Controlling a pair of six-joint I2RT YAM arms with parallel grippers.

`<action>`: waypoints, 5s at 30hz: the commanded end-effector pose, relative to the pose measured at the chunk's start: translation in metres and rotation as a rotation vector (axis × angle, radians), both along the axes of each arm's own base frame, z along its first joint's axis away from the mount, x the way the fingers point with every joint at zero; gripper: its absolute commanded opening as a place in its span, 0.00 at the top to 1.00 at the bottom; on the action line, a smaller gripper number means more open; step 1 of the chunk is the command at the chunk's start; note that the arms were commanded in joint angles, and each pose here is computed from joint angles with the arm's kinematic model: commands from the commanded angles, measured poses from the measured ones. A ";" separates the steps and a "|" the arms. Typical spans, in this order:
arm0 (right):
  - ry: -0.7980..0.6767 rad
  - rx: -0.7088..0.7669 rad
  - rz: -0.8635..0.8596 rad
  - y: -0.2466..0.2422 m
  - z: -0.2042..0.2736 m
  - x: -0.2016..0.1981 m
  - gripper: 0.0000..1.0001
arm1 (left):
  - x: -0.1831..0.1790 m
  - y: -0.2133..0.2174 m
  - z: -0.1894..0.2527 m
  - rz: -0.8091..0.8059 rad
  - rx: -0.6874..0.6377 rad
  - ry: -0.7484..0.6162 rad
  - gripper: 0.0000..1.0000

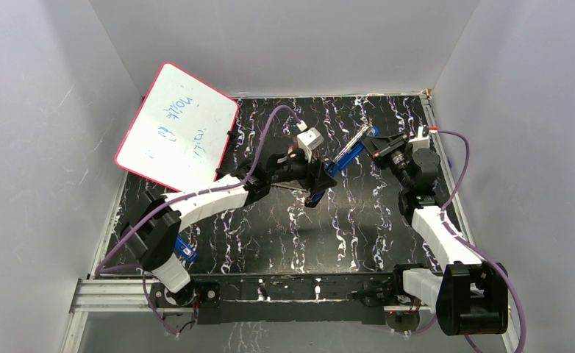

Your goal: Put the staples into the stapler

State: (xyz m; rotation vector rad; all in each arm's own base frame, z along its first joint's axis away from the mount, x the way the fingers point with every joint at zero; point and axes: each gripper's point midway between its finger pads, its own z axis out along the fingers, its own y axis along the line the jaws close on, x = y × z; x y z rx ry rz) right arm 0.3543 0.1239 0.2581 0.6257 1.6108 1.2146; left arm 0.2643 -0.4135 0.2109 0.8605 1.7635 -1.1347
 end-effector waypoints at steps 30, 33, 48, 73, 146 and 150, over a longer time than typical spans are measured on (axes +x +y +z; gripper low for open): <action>-0.067 -0.095 -0.179 -0.033 0.023 -0.027 0.56 | -0.016 0.052 0.023 -0.038 0.142 -0.291 1.00; -0.056 -0.153 -0.196 -0.038 0.014 -0.031 0.55 | -0.025 0.069 0.023 -0.057 0.189 -0.345 1.00; -0.060 -0.330 -0.139 -0.036 -0.022 -0.046 0.43 | -0.092 0.118 -0.068 -0.540 0.485 -0.410 1.00; -0.080 -0.475 0.230 0.010 -0.050 -0.050 0.25 | -0.054 0.137 -0.151 -0.599 0.660 -0.301 0.93; 0.028 -0.576 0.256 0.007 -0.086 -0.044 0.20 | 0.082 0.249 -0.179 0.623 0.834 0.337 0.28; 0.026 -0.576 0.257 0.007 -0.085 -0.044 0.20 | 0.079 0.249 -0.181 0.614 0.827 0.355 0.32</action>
